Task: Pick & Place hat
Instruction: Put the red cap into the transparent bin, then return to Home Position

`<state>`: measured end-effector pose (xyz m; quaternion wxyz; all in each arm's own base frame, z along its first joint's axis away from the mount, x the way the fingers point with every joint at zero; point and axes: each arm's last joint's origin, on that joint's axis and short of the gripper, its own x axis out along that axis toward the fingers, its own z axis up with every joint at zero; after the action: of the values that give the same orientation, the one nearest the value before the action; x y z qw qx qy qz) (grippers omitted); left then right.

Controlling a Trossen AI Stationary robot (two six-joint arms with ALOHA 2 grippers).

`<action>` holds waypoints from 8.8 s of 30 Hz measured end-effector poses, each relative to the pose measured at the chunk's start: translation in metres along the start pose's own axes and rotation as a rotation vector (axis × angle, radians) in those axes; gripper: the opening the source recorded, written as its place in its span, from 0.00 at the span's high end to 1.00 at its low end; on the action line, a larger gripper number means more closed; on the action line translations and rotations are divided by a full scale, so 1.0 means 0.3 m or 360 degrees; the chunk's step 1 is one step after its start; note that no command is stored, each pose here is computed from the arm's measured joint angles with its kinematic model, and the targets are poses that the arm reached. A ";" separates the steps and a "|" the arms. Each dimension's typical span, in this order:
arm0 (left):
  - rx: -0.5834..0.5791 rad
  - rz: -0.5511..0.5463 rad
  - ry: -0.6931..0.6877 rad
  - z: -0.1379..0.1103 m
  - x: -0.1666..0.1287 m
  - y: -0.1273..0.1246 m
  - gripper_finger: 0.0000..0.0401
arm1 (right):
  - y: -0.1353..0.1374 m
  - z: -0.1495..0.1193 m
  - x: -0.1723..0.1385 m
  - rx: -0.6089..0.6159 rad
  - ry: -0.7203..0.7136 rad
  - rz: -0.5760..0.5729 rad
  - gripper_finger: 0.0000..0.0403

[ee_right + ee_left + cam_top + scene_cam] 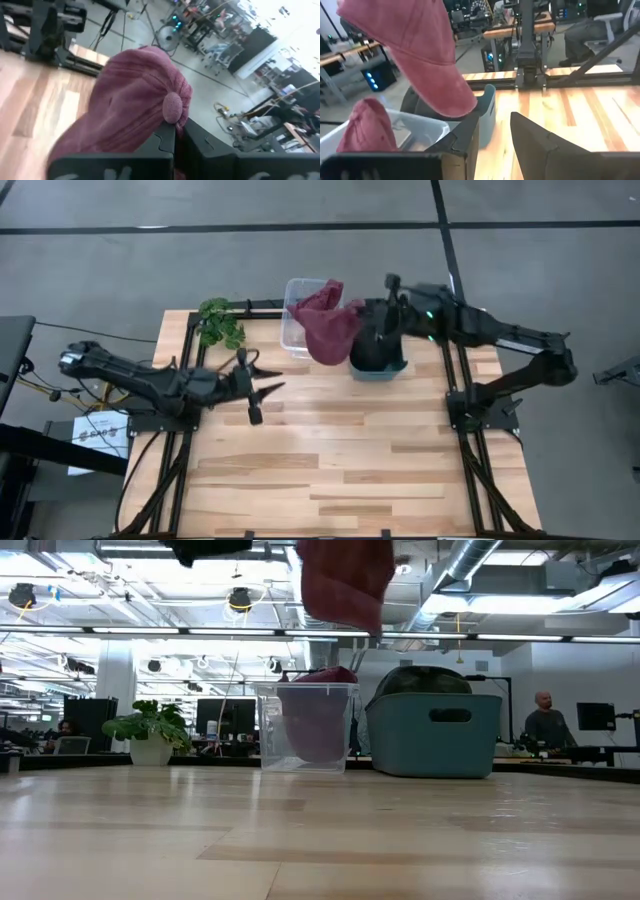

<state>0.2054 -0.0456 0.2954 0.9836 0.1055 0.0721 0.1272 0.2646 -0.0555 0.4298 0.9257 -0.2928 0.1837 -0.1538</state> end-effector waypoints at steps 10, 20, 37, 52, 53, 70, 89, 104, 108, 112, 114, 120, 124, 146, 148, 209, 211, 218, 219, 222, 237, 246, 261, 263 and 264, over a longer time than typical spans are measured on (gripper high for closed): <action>-0.0155 0.0044 0.0126 -0.167 0.052 0.124 0.73 | -0.122 -0.203 0.294 0.0124 0.0013 0.0085 1.00; -0.0204 0.0128 0.0062 -0.264 0.051 0.149 0.73 | -0.017 -0.362 0.470 0.0073 0.0342 0.0393 1.00; -0.0195 0.0100 -0.0030 -0.261 0.066 0.214 0.73 | -0.062 -0.528 0.576 0.0070 0.0471 0.0328 0.98; -0.0254 0.0110 0.0028 -0.338 0.231 0.321 0.73 | -0.038 -0.492 0.572 0.0061 0.0376 0.0407 0.74; -0.0257 0.0130 0.0048 -0.345 0.245 0.333 0.73 | -0.038 -0.493 0.572 0.0059 0.0377 0.0407 0.72; -0.0367 0.0536 0.0157 -0.411 0.273 0.565 0.73 | -0.119 -0.405 0.451 0.0010 0.0350 0.0208 0.51; -0.0304 0.0054 0.0041 -0.370 0.306 0.451 0.73 | -0.029 -0.377 0.123 0.0639 0.0156 0.1174 0.71; -0.0240 0.0300 0.0070 -0.370 0.298 0.514 0.73 | 0.181 -0.470 0.060 0.0632 0.0204 0.0828 0.72; -0.0227 0.0227 0.0016 -0.343 0.290 0.495 0.73 | 0.232 -0.461 0.070 0.0573 0.0206 0.0936 0.72; -0.0184 0.0172 -0.0123 -0.265 0.254 0.463 0.73 | 0.258 -0.441 0.081 0.0436 0.0149 0.0939 0.72; -0.0168 0.0144 -0.0197 -0.223 0.229 0.444 0.73 | 0.243 -0.426 0.093 0.0391 0.0114 0.0763 0.72; -0.0155 -0.0014 -0.0288 -0.137 0.159 0.363 0.73 | 0.194 -0.426 0.158 0.0248 0.0108 0.0418 0.76; -0.0192 -0.0082 -0.0264 -0.116 0.135 0.302 0.73 | 0.199 -0.439 0.233 0.0200 0.0122 0.0606 0.80; -0.0184 -0.0139 -0.0021 -0.154 0.146 0.210 0.73 | -0.121 -0.596 0.731 0.0167 0.0376 0.0417 0.99; -0.0184 -0.0139 -0.0021 -0.154 0.146 0.210 0.73 | -0.133 -0.630 0.768 0.0241 0.0408 0.0403 1.00; -0.0316 -0.0129 0.0017 -0.194 0.183 0.248 0.73 | 0.512 -0.388 -0.350 0.0653 -0.0148 0.0335 0.99; -0.0328 -0.0241 -0.0041 -0.185 0.144 0.222 0.73 | 0.561 -0.437 -0.349 0.0689 -0.0234 0.0313 0.99; -0.0452 -0.0453 -0.0156 -0.196 0.037 0.146 0.73 | 0.657 -0.538 -0.358 0.0712 -0.0415 0.0230 0.99; -0.0494 -0.0496 -0.0209 -0.198 0.026 0.129 0.73 | 0.664 -0.546 -0.360 0.0723 -0.0430 0.0227 0.99; -0.0489 -0.0651 -0.0381 -0.202 -0.008 0.070 0.73 | 0.681 -0.565 -0.365 0.0737 -0.0450 0.0226 0.99; -0.0553 -0.0608 -0.0521 -0.224 -0.014 0.020 0.73 | 0.710 -0.589 -0.383 0.0841 -0.0474 0.0260 0.99; -0.0609 -0.0440 -0.0390 -0.289 0.052 0.203 0.73 | 0.685 -0.594 -0.389 0.0869 -0.0431 0.0044 0.99; -0.0612 -0.0408 -0.0518 -0.444 -0.075 0.294 0.73 | 0.660 -0.689 -0.424 0.0998 -0.0366 0.0076 0.99; -0.0620 -0.0395 -0.0556 -0.463 -0.101 0.288 0.73 | 0.664 -0.710 -0.424 0.1031 -0.0405 0.0069 0.99; -0.0631 -0.0398 -0.0567 -0.464 -0.108 0.287 0.73 | 0.663 -0.717 -0.426 0.1041 -0.0430 0.0064 0.99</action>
<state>0.1306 0.0536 0.1840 0.9902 -0.0777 -0.1157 -0.0038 0.0942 0.0454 0.1789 0.9892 0.0050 0.0065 -0.1461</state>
